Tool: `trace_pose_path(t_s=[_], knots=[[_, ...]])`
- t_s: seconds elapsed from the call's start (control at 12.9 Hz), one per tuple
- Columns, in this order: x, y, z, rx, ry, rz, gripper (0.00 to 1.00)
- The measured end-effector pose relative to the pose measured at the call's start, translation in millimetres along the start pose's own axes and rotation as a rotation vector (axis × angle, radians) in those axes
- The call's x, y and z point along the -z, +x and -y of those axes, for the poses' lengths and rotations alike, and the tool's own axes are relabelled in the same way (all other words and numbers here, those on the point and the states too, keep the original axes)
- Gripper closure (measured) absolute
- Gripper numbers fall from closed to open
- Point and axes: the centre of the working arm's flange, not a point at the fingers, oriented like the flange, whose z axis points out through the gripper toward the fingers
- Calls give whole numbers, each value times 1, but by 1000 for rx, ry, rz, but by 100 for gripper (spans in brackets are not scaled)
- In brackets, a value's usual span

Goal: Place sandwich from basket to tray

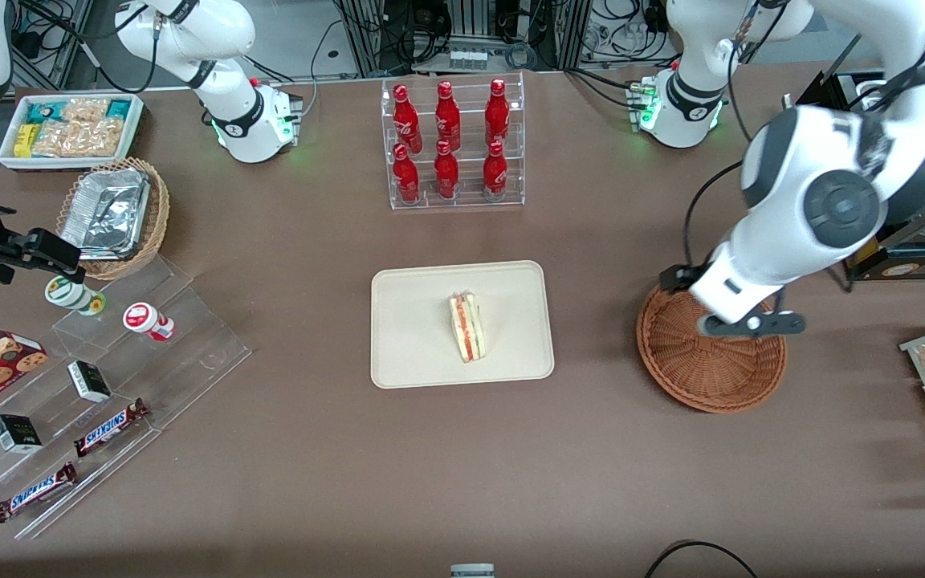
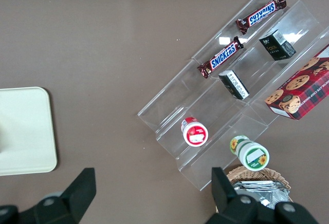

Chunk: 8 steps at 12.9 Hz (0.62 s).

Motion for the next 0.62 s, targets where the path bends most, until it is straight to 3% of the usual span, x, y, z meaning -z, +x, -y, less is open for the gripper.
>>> trace_pose_path(t_s=[0.62], knots=[[78,-66,92,-83,-13,64,0]])
